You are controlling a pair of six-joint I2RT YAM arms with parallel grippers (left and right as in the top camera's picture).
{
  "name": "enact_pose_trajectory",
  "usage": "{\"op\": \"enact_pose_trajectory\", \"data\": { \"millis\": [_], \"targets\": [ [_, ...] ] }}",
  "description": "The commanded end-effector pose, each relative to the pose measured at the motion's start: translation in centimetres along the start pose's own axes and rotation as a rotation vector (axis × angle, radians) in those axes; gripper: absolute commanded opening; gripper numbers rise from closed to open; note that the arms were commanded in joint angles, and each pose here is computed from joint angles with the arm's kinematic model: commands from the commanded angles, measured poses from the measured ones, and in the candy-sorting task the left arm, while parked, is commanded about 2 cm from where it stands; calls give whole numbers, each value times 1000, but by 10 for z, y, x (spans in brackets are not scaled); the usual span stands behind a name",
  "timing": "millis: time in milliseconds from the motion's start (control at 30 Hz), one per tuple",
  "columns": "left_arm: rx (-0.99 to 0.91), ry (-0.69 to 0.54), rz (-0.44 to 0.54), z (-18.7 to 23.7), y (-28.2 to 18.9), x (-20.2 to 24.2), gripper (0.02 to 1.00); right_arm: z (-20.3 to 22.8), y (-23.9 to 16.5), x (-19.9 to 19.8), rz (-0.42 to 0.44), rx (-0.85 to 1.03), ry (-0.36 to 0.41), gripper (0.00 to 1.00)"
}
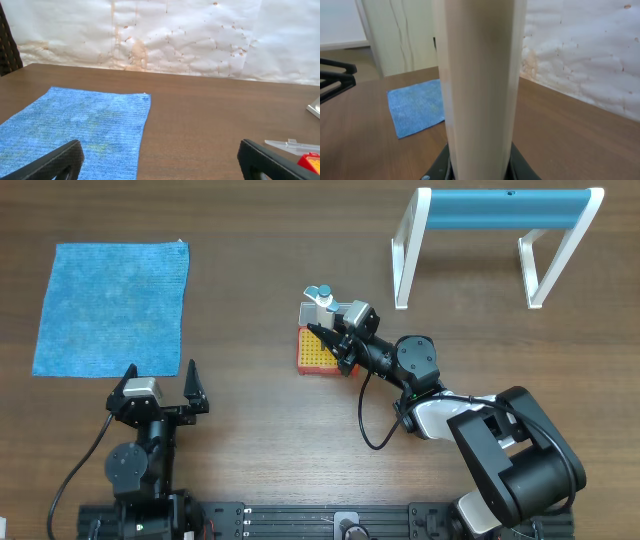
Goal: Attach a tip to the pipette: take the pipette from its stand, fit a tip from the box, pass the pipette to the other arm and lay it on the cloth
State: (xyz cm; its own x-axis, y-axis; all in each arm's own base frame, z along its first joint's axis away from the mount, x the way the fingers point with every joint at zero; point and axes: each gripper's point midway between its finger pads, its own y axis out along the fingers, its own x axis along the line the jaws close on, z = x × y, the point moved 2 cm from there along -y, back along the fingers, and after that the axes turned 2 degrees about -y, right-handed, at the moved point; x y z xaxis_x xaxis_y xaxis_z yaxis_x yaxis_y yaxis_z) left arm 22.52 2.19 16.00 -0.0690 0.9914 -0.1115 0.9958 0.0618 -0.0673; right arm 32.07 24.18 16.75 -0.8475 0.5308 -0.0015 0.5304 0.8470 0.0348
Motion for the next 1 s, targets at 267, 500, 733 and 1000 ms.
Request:
{"op": "enact_pose_trajectory", "data": {
  "millis": [267, 500, 733, 1000],
  "targets": [
    [8, -5, -4, 2, 0, 0, 998, -2, 3, -23, 72, -10, -37, 75],
    [8, -5, -4, 2, 0, 0, 998, -1, 6, -26, 70, -10, -36, 75],
    [8, -5, -4, 2, 0, 0, 998, 3, 7, -21, 43, 6, -25, 75],
    [8, -5, -4, 2, 0, 0, 998, 3, 7, -19, 29, 8, -21, 75]
  ]
}}
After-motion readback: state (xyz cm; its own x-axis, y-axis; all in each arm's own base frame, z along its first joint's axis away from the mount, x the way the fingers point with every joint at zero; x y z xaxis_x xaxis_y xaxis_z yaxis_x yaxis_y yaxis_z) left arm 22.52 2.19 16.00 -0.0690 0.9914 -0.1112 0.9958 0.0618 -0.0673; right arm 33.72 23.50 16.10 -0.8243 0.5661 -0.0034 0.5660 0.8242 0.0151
